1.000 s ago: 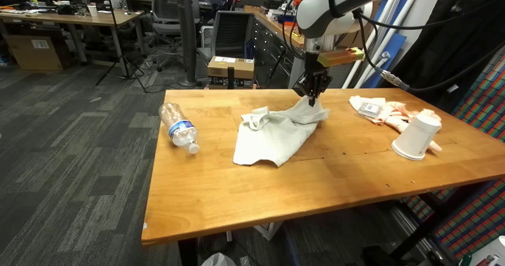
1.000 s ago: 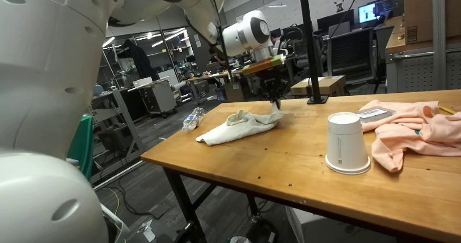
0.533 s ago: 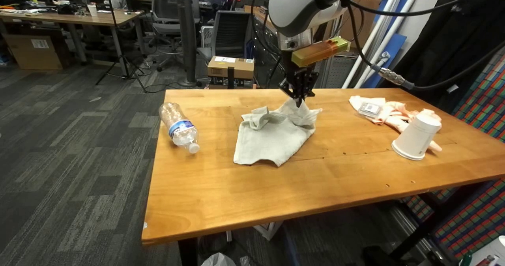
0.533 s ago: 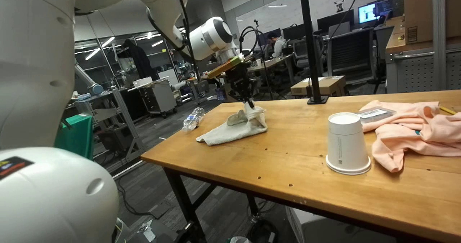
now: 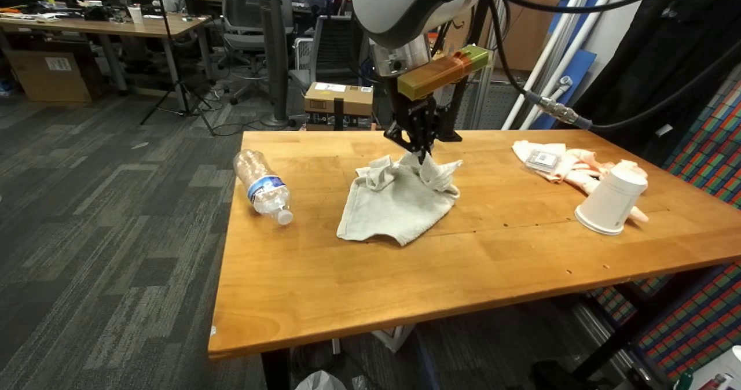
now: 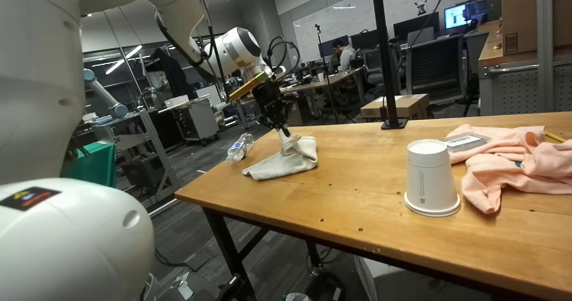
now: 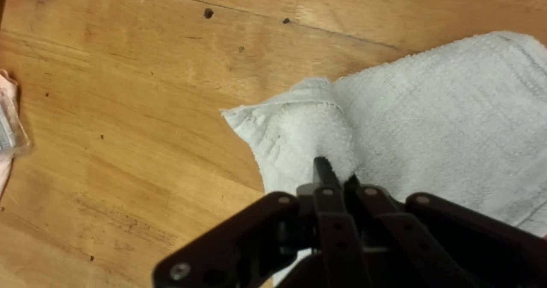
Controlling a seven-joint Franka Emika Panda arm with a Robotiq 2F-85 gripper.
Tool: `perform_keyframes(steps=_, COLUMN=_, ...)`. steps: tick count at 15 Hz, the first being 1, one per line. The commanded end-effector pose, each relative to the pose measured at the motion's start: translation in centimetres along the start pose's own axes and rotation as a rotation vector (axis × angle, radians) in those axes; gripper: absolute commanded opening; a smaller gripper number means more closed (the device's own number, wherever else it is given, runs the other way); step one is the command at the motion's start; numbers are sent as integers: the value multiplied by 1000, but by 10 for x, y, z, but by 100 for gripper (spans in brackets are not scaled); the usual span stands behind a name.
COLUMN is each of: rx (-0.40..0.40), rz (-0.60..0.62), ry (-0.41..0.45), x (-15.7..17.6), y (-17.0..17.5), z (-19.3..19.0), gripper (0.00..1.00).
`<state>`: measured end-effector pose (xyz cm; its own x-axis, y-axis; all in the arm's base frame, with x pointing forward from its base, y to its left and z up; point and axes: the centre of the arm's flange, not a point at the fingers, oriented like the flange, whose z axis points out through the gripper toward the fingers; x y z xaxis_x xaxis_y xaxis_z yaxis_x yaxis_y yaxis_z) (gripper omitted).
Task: Fold the white cloth
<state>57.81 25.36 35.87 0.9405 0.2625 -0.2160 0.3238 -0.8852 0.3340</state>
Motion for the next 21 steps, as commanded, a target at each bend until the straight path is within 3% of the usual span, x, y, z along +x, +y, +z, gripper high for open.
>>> perform_keyframes(steps=1, rx=-44, rz=-6, ry=13, x=-22, y=-14, z=-30, gripper=5)
perform_keyframes(steps=11, rx=-15, rz=-33, ry=-20, x=-40, y=-51, z=-47, gripper=5)
perform_keyframes(steps=15, rx=7, rz=-52, ry=-84, x=-38, y=-74, z=-37, gripper=6)
perform_keyframes(steps=21, rx=93, rz=-11, ry=-110, x=2, y=-109, z=-8, gripper=6)
